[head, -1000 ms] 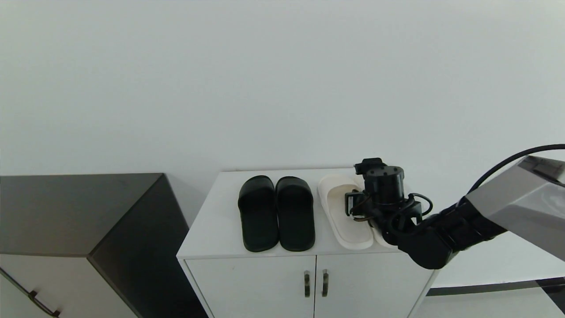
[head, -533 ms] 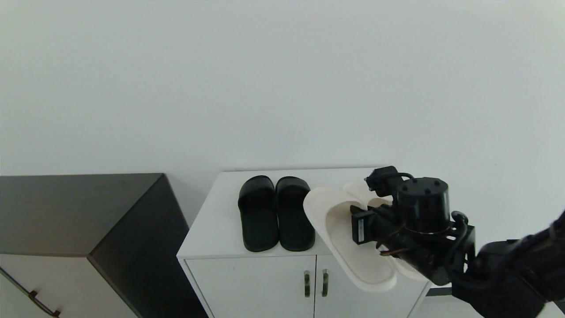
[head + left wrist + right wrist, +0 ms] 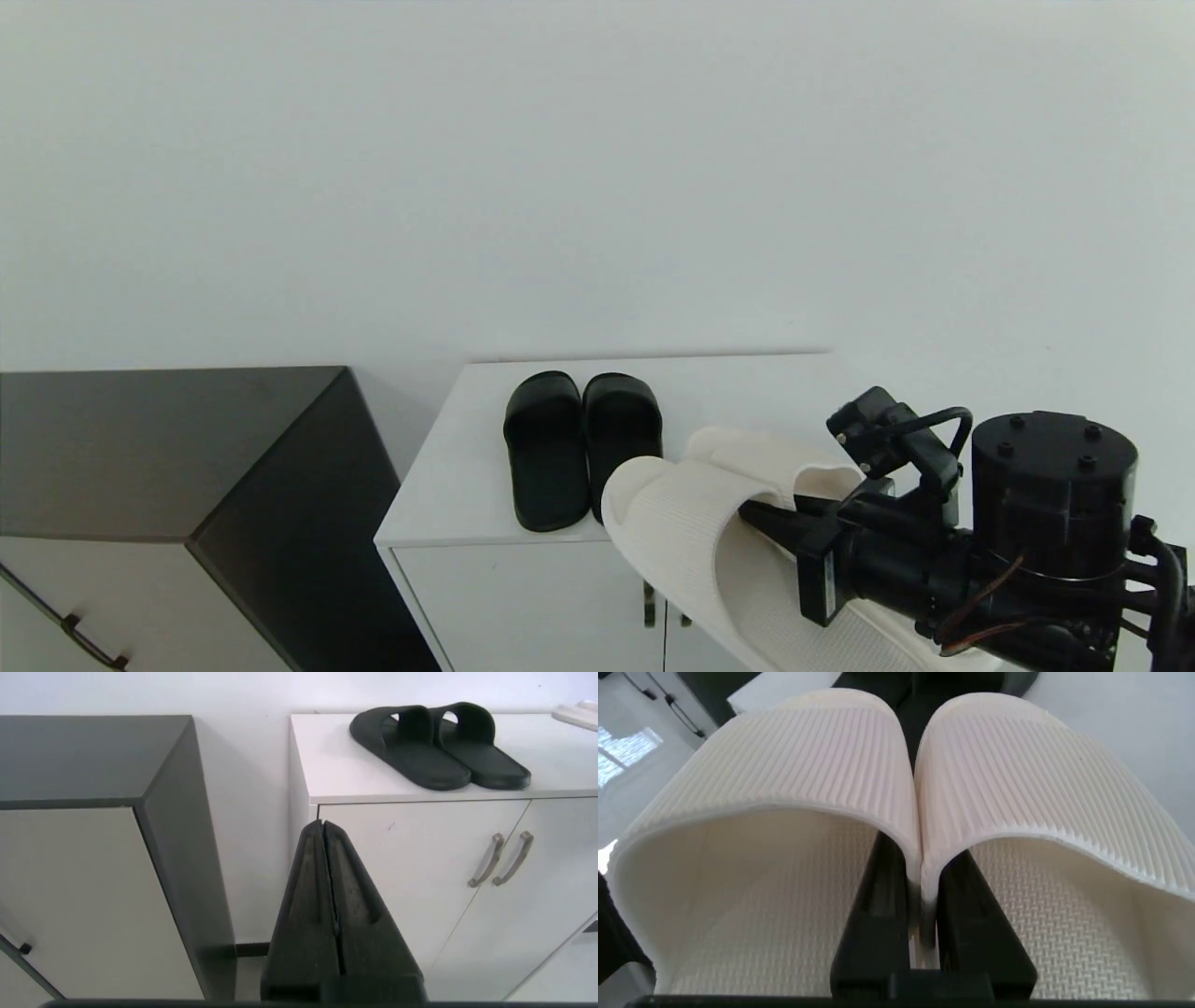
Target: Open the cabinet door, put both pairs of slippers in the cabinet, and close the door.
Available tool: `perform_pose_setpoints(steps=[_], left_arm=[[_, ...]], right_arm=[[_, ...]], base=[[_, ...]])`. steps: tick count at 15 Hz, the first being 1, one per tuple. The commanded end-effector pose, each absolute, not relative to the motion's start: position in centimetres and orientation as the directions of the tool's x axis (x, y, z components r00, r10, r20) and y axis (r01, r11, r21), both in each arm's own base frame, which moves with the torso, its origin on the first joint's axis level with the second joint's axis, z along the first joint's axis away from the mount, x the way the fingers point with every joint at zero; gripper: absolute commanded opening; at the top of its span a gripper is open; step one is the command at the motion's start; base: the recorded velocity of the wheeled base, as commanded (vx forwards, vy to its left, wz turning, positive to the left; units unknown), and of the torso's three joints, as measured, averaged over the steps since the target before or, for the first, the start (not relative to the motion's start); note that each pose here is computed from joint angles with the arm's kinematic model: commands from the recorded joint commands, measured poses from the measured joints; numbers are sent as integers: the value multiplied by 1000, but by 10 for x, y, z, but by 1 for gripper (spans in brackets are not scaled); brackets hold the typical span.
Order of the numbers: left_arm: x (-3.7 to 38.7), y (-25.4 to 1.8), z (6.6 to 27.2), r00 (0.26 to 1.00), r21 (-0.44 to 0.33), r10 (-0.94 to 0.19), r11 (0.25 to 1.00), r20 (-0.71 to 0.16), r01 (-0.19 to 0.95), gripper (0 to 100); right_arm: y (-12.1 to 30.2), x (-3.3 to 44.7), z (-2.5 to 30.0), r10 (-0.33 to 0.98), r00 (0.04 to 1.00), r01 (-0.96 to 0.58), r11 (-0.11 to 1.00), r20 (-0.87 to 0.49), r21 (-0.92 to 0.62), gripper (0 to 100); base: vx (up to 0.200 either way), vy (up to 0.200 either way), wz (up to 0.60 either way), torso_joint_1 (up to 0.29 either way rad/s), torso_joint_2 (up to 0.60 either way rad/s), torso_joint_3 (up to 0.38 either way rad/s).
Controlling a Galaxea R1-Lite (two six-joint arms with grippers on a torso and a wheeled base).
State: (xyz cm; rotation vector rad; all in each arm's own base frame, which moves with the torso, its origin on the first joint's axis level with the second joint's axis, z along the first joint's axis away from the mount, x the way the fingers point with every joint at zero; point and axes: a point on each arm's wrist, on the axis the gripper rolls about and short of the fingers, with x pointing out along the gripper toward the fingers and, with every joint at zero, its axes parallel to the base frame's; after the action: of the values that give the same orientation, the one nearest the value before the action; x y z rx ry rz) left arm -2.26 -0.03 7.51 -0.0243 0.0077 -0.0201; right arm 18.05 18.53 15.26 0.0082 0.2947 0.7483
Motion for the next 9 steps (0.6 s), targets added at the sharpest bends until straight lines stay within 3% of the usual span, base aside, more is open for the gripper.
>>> perform_pose_setpoints(steps=[1, 7, 9], left_arm=[[-22, 0, 75, 1000, -25, -20, 1000, -9, 20, 0], [-22, 0, 75, 1000, -25, -20, 1000, -9, 20, 0], [-22, 0, 75, 1000, -25, -20, 1000, -9, 20, 0]], right_arm=[[185, 176, 155, 683, 686, -680, 725, -252, 113, 0], [183, 170, 149, 754, 596, -761, 640, -276, 108, 0], [182, 169, 147, 756, 589, -767, 634, -285, 98, 0]], base=[[-200, 0, 0, -2, 2, 2], [-200, 0, 0, 2, 1, 4], [0, 0, 0, 0, 0, 0]])
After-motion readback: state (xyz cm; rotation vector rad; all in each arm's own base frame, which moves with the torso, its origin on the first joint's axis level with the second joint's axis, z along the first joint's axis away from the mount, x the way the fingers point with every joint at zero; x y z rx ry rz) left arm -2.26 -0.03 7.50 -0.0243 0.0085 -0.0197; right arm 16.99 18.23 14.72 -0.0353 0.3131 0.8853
